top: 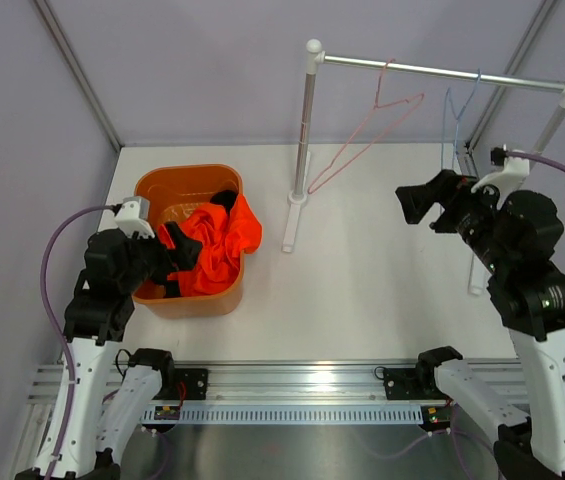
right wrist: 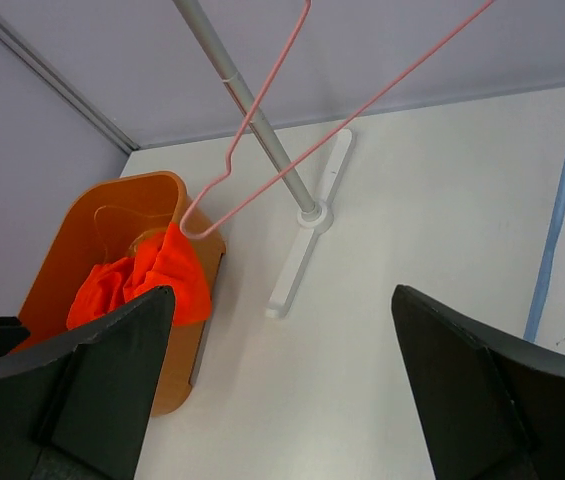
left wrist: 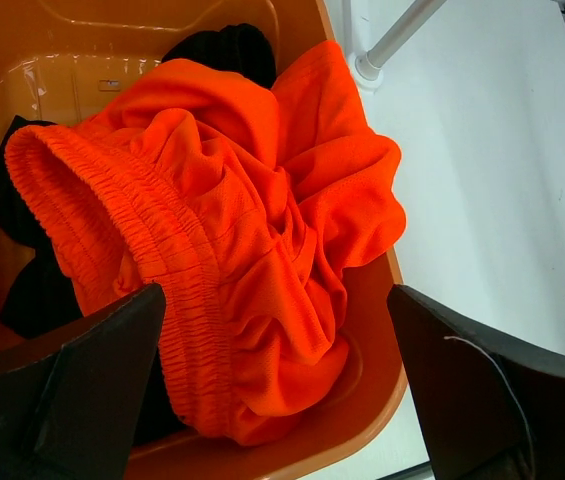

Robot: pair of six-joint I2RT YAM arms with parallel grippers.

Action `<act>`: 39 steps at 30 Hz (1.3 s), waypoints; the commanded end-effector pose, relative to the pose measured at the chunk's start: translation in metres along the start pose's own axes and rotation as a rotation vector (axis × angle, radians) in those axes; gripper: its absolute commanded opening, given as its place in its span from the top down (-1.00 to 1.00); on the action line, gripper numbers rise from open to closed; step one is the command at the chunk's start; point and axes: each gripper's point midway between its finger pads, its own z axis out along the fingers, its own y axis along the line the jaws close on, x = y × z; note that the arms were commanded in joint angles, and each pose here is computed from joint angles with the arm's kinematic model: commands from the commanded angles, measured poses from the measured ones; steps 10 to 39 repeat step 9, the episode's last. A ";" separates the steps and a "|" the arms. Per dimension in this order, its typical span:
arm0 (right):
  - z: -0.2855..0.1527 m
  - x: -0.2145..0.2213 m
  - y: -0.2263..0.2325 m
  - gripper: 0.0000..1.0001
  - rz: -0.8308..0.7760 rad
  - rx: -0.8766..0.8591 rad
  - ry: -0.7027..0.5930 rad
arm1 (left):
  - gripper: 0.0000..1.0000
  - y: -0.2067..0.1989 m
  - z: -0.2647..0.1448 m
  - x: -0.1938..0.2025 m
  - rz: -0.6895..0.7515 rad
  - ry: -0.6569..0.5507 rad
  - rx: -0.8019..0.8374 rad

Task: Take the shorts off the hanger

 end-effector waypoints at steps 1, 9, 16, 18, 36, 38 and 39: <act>-0.015 0.009 -0.001 -0.99 0.022 -0.023 -0.042 | -0.98 0.001 0.000 -0.012 0.042 -0.072 -0.003; -0.032 0.019 -0.003 -0.99 0.028 -0.041 -0.070 | -0.98 0.000 -0.001 -0.016 0.046 -0.081 -0.003; -0.032 0.019 -0.003 -0.99 0.028 -0.041 -0.070 | -0.98 0.000 -0.001 -0.016 0.046 -0.081 -0.003; -0.032 0.019 -0.003 -0.99 0.028 -0.041 -0.070 | -0.98 0.000 -0.001 -0.016 0.046 -0.081 -0.003; -0.032 0.019 -0.003 -0.99 0.028 -0.041 -0.070 | -0.98 0.000 -0.001 -0.016 0.046 -0.081 -0.003; -0.032 0.019 -0.003 -0.99 0.028 -0.041 -0.070 | -0.98 0.000 -0.001 -0.016 0.046 -0.081 -0.003; -0.032 0.019 -0.003 -0.99 0.028 -0.041 -0.070 | -0.98 0.000 -0.001 -0.016 0.046 -0.081 -0.003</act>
